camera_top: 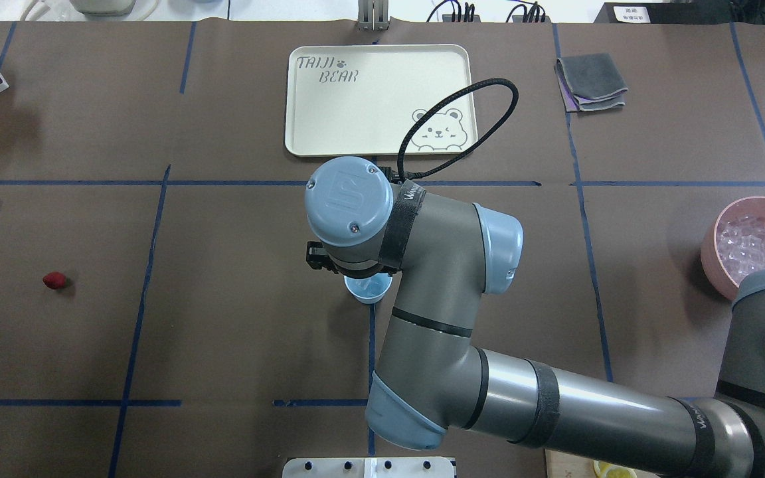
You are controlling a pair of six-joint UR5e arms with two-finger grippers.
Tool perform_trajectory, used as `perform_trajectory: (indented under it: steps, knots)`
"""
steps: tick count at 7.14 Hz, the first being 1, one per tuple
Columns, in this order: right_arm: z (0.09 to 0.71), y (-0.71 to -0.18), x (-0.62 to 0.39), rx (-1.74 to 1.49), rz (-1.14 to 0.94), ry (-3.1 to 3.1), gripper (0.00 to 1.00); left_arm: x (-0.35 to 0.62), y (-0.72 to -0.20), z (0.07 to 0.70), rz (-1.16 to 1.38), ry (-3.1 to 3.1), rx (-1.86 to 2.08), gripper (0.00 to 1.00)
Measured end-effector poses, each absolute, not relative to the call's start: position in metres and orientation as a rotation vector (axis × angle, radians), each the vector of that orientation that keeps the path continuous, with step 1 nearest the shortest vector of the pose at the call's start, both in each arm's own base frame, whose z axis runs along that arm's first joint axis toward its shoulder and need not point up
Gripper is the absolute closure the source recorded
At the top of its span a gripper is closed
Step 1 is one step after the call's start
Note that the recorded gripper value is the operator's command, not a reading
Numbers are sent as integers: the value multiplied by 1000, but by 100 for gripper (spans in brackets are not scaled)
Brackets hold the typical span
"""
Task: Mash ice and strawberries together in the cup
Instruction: 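Open the right gripper to drop the ice cube into the cup, then move the right gripper back into the pink ice bowl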
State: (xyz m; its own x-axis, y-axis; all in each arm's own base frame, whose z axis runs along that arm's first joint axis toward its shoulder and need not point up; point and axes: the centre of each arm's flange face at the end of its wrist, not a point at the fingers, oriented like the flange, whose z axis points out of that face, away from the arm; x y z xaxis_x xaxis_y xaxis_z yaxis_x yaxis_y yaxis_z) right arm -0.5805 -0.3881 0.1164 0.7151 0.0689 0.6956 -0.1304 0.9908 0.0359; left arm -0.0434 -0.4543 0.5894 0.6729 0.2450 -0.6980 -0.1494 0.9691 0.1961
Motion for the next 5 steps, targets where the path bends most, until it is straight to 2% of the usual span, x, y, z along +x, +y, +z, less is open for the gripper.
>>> perform_trajectory:
  steps: [2,5]
  knots:
    - [135,-422,-541,106,137,-762,1,-43,-454,590,222,803,125,0]
    - [236,-483,-392,143,11,-726,1,-44,-452,593,219,802,118,0]
